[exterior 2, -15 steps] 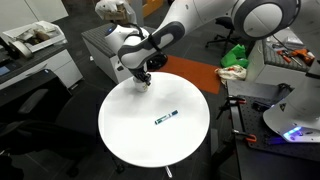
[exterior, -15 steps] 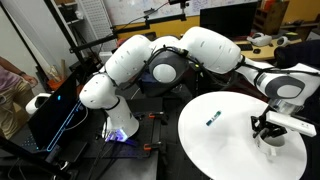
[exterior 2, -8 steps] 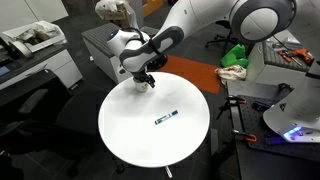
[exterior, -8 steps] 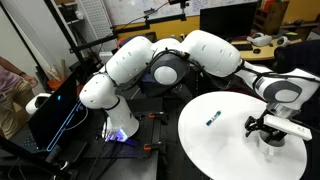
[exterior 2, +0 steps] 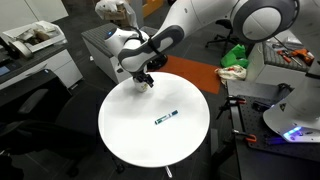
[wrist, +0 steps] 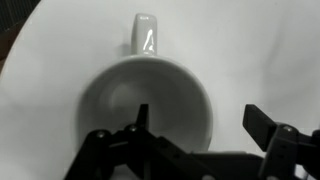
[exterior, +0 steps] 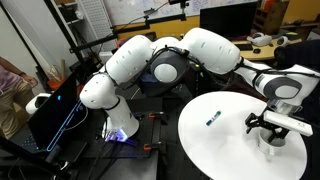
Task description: Move the mug slightly to the right
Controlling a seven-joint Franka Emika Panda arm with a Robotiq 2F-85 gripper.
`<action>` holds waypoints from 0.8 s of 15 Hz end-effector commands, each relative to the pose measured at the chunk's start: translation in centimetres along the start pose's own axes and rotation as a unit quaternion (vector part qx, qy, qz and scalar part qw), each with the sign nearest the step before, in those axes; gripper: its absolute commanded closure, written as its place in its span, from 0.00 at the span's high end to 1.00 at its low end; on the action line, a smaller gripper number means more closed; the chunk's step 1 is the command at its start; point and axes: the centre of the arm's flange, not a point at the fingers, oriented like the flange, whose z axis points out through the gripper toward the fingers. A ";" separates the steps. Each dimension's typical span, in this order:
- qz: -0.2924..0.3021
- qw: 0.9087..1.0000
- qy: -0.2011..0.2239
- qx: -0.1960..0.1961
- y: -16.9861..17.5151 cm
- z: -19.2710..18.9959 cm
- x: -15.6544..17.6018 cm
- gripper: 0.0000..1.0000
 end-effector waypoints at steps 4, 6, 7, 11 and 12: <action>0.025 0.999 0.000 -0.044 -2.4 -3.1 -0.8 0.98; 0.033 0.998 0.004 -0.060 -3.0 -4.1 -1.1 0.99; 0.037 0.997 0.006 -0.068 -3.4 -4.6 -1.3 0.99; 0.063 0.992 0.019 -0.108 -5.5 -7.3 -1.8 0.98; 0.075 0.990 0.023 -0.115 -6.1 -8.0 -1.9 0.98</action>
